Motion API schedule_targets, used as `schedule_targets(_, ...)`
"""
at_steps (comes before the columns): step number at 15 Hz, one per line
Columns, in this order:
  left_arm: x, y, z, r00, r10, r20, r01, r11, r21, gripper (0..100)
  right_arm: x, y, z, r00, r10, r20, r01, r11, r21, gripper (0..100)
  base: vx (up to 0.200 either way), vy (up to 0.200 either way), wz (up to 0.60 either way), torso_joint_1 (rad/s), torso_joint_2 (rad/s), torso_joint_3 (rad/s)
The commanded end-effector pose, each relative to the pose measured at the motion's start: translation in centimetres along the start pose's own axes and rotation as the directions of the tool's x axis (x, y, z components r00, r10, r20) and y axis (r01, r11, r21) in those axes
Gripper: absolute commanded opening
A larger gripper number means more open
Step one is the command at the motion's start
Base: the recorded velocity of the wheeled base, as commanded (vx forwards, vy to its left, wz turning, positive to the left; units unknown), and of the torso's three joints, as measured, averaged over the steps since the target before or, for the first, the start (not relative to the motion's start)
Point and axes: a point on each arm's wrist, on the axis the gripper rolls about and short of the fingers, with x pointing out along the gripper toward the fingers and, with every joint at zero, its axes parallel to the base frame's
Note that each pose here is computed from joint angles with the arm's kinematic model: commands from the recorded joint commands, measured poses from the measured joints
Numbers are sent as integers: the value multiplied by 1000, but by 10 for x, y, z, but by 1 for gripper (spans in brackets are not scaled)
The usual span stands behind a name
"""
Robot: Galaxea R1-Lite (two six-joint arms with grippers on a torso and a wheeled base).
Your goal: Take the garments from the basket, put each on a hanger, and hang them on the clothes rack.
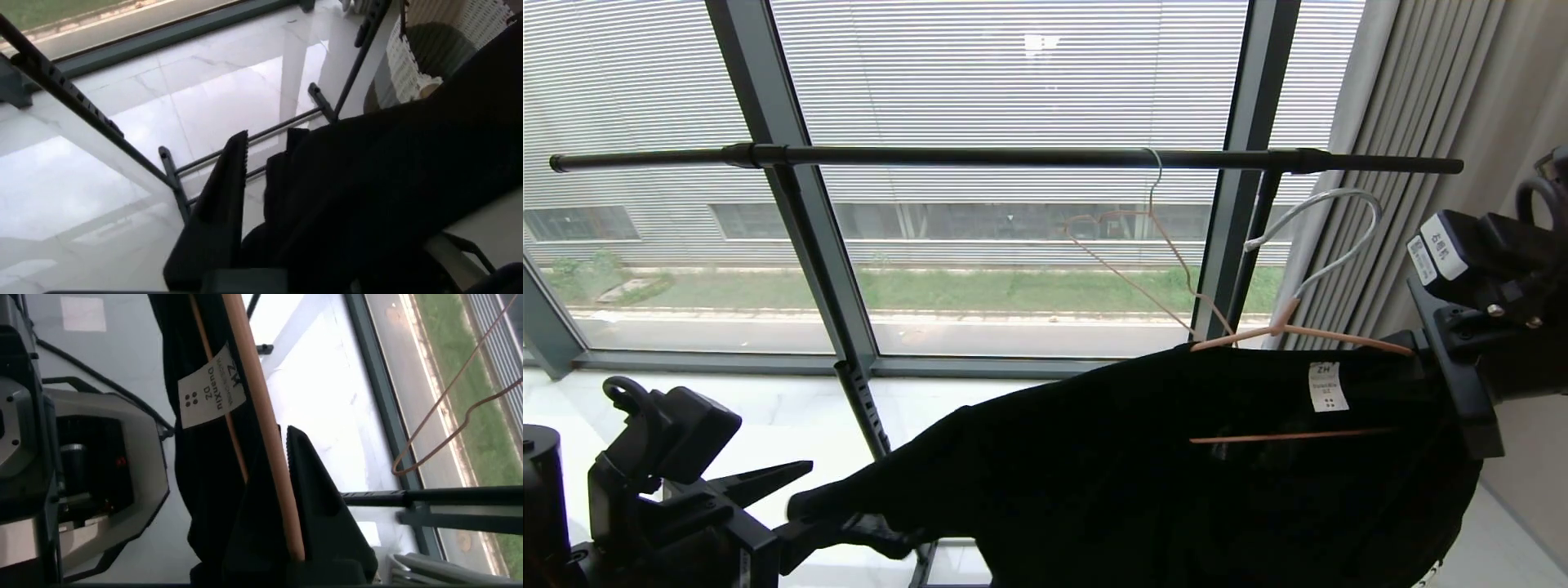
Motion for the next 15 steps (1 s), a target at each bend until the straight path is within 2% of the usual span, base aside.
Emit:
schedule_targets(1,1,0,2,1000,-2,3,2,1000,2,100,1,0,-2,1000,-13,-28,13,1000,12,0,0,0,0,0,0,0)
schedule_targets(3,1,3,2,999,32,-1,-32,999,-5,100,0,2,-4,990,-70,-123,83,991,102,0,0,0,0,0,0,0)
schedule_targets(5,0,9,4,991,135,-5,-135,991,-17,100,3,8,-3,970,-116,-214,170,952,255,0,0,0,0,0,0,0)
schedule_targets(6,0,12,7,982,189,-2,-189,982,-23,100,7,11,0,962,-129,-239,207,919,336,0,0,0,0,0,0,0)
schedule_targets(8,-1,17,16,963,268,20,-268,963,-29,100,16,21,9,965,-108,-239,217,841,495,0,0,0,0,0,0,0)
schedule_targets(9,-1,18,19,952,306,25,-305,952,-30,100,21,27,14,969,-86,-230,199,821,535,0,0,0,0,0,0,0)
schedule_targets(11,-2,19,19,933,361,17,-360,932,-28,100,28,33,19,965,-94,-244,220,800,558,0,0,0,0,0,0,0)
schedule_targets(13,-2,20,20,927,374,16,-373,927,-29,100,36,33,18,939,-147,-312,308,764,567,0,0,0,0,0,0,0)
schedule_targets(15,-3,19,20,927,376,21,-375,927,-29,100,38,35,20,938,-150,-312,315,742,591,0,0,0,0,0,0,0)
